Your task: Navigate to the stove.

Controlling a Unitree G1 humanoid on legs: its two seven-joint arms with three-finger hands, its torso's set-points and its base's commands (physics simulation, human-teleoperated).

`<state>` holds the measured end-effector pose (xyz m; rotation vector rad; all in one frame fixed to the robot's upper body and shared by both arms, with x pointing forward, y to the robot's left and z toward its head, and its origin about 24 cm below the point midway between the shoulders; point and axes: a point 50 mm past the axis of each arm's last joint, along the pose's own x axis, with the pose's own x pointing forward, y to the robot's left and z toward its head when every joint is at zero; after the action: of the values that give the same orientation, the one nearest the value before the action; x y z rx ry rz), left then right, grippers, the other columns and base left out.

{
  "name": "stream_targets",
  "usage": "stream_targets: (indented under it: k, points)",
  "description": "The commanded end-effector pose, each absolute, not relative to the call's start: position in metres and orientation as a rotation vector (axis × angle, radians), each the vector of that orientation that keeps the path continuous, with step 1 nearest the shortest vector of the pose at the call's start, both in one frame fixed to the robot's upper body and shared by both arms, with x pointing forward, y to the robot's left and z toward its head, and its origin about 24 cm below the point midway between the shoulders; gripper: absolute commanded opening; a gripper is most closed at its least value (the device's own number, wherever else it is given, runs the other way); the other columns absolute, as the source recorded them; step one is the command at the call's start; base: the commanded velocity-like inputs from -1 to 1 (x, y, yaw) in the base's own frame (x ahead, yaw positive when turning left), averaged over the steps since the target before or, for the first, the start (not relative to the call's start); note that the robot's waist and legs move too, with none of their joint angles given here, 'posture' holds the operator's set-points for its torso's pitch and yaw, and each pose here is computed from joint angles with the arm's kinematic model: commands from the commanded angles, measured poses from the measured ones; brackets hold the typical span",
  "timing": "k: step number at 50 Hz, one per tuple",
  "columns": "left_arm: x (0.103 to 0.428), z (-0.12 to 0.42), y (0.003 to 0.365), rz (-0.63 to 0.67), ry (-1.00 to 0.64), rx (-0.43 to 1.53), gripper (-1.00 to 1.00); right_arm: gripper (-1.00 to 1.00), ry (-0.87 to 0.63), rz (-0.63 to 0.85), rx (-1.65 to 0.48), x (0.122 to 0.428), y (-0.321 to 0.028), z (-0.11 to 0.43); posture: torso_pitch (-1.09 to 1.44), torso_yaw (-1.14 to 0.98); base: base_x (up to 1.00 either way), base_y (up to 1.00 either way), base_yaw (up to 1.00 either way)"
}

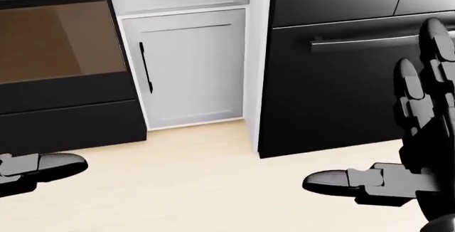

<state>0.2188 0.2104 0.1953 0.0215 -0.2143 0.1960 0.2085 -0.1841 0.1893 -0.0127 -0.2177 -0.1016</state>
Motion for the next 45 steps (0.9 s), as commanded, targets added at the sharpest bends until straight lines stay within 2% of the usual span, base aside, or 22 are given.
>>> stream_targets:
  k: [1, 45]
  points:
    - [0.2151, 0.208, 0.2073, 0.18, -0.293, 0.031, 1.0, 1.0, -0.29, -0.104, -0.025, 0.2046, -0.1835, 0.2006, 0.0, 0.0, 0.0, 0.48, 0.0]
    - [0.2148, 0.2076, 0.2079, 0.181, -0.292, 0.03, 1.0, 1.0, -0.286, -0.103, -0.021, 0.2053, -0.1832, 0.1982, 0.0, 0.0, 0.0, 0.48, 0.0]
